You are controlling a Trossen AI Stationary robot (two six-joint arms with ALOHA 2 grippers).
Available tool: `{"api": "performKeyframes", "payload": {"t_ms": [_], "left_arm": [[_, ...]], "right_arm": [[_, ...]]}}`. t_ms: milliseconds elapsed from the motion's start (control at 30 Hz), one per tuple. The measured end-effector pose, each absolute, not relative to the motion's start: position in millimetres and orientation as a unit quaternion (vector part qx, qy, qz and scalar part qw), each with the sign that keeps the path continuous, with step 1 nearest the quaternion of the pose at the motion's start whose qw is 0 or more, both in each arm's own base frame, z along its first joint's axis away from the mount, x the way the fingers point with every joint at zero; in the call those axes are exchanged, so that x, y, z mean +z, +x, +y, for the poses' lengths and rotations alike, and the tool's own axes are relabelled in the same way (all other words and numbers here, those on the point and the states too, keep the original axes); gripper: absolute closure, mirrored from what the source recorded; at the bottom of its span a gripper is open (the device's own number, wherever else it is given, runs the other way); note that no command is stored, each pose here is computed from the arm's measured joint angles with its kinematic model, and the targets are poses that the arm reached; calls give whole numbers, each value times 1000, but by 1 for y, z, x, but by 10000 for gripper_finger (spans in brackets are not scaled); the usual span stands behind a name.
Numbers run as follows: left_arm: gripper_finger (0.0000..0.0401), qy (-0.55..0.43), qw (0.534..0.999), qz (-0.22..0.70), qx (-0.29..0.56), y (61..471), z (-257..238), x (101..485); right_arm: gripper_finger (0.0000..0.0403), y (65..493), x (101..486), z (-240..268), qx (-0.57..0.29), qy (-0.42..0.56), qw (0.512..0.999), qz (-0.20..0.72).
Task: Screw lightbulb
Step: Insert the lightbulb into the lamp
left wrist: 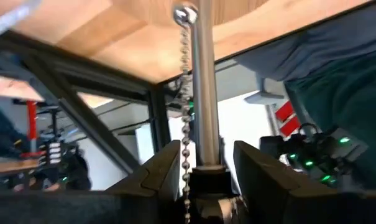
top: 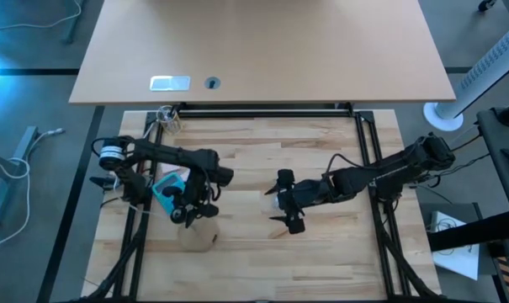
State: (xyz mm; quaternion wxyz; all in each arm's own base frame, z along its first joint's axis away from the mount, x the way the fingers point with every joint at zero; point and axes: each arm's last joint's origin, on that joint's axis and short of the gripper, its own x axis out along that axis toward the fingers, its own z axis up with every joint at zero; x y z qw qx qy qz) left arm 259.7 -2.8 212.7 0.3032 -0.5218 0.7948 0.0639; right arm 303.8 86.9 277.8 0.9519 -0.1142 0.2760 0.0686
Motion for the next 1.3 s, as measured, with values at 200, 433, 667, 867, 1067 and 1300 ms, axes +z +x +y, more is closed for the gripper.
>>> {"api": "performKeyframes", "payload": {"t_ms": [200, 433, 667, 867, 1067, 1300], "left_arm": [[273, -532, 336, 771, 98, 262, 25, 209], [268, -563, 361, 740, 70, 270, 37, 217], [221, -569, 403, 716, 23, 283, 39, 233], [162, -572, 417, 706, 20, 283, 38, 255], [132, -557, 483, 675, 12, 267, 24, 310], [136, -459, 672, 577, 59, 219, -6, 382]], "right_arm": [[55, 303, 274, 87, 68, -111, 951, 282], [55, 299, 261, 86, 65, -106, 945, 301], [55, 295, 251, 85, 61, -100, 937, 330], [55, 293, 247, 84, 58, -99, 933, 340], [55, 292, 244, 82, 31, -84, 934, 345], [55, 291, 247, 82, 12, -56, 933, 354]]}}
